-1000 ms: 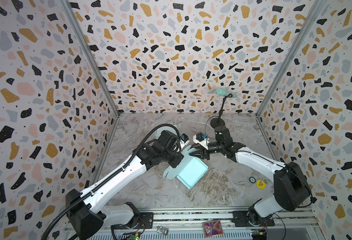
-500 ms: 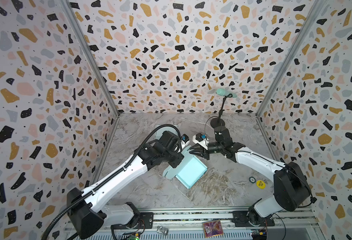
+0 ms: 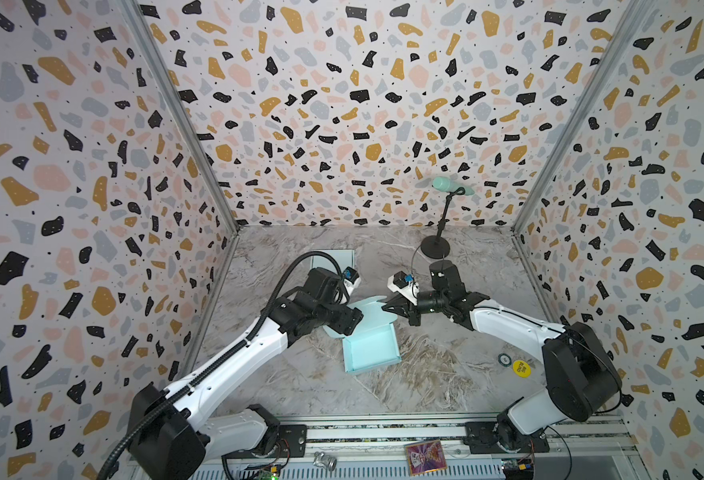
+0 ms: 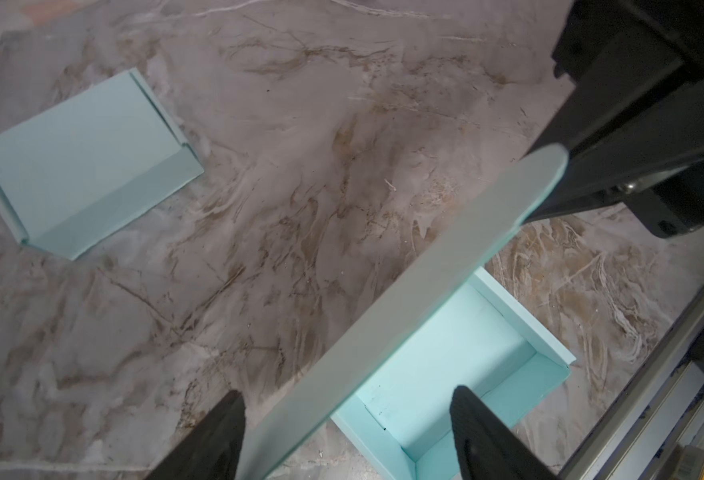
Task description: Fold the paper box
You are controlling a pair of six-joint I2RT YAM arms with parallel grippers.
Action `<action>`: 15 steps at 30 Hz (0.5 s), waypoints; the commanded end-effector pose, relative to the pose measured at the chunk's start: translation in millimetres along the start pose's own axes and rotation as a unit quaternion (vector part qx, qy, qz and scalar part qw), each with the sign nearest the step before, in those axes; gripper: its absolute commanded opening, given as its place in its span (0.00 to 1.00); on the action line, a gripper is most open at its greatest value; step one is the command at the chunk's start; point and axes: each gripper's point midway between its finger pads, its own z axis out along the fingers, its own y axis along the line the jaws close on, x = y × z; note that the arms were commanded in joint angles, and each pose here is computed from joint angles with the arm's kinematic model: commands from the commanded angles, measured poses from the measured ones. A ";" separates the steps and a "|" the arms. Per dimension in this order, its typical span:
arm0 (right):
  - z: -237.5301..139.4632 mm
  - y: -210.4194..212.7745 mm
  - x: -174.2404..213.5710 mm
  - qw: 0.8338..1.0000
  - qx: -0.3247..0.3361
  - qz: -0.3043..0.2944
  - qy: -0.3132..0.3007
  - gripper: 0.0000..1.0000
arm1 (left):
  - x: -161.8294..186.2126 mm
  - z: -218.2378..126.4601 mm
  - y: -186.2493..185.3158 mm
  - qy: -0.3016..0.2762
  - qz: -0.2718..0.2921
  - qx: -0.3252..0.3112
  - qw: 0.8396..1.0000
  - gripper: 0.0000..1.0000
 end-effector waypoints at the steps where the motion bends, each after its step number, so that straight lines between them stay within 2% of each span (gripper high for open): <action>1: -16.3 -2.9 -13.2 0.999 0.020 0.007 -0.038 0.05 | -19.5 -14.0 5.2 -0.079 -0.042 0.031 0.996 0.86; 7: -21.1 -13.2 2.9 0.998 0.028 0.045 -0.040 0.05 | 5.7 3.5 22.0 -0.106 -0.133 0.069 0.983 0.88; 15: -26.6 -26.0 17.6 0.994 0.035 0.096 -0.045 0.08 | 13.9 15.2 22.7 -0.130 -0.193 0.086 0.969 0.89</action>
